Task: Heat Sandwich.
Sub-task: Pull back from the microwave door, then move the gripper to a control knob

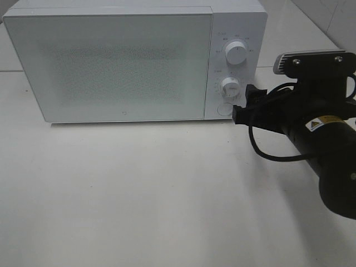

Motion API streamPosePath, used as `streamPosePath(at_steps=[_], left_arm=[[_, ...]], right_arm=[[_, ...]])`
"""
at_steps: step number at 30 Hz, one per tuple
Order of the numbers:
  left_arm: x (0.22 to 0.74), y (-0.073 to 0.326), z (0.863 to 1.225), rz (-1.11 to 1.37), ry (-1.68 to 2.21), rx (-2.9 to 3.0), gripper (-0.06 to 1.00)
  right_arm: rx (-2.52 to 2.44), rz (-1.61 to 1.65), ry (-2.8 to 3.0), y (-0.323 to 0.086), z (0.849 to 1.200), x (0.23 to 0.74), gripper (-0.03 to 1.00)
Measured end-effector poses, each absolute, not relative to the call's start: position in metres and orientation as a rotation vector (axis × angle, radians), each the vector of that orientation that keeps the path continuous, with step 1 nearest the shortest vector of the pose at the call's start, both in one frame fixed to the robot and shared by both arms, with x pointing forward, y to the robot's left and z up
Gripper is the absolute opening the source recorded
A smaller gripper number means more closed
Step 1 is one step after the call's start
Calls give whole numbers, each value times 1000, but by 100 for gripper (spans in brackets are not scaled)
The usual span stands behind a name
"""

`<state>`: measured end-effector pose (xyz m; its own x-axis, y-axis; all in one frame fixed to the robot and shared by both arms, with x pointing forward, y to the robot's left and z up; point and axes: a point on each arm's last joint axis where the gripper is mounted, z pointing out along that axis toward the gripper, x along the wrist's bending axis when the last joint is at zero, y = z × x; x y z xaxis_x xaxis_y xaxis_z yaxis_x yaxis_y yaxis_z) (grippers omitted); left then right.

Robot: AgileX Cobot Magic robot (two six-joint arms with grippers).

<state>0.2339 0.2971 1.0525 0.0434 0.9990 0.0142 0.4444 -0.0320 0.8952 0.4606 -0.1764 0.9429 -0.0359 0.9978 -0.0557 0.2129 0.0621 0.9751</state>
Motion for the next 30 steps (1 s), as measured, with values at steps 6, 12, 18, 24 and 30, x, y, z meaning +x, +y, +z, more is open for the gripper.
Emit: streamPosePath(at_steps=[6, 12, 18, 24, 30], left_arm=[[234, 297, 1053, 943, 1497, 1577, 99], [234, 297, 1053, 943, 1497, 1577, 99], [234, 297, 1053, 943, 1497, 1577, 99], [234, 297, 1053, 942, 1498, 1577, 99], [234, 297, 1053, 942, 1498, 1577, 99]], right_arm=[[1324, 1070, 1420, -165, 934, 473, 77], [1326, 1055, 1437, -152, 921, 487, 77], [1324, 1053, 1440, -143, 915, 498, 77], [1317, 1059, 1434, -133, 909, 512, 77], [1336, 1042, 1398, -136, 903, 533, 77]])
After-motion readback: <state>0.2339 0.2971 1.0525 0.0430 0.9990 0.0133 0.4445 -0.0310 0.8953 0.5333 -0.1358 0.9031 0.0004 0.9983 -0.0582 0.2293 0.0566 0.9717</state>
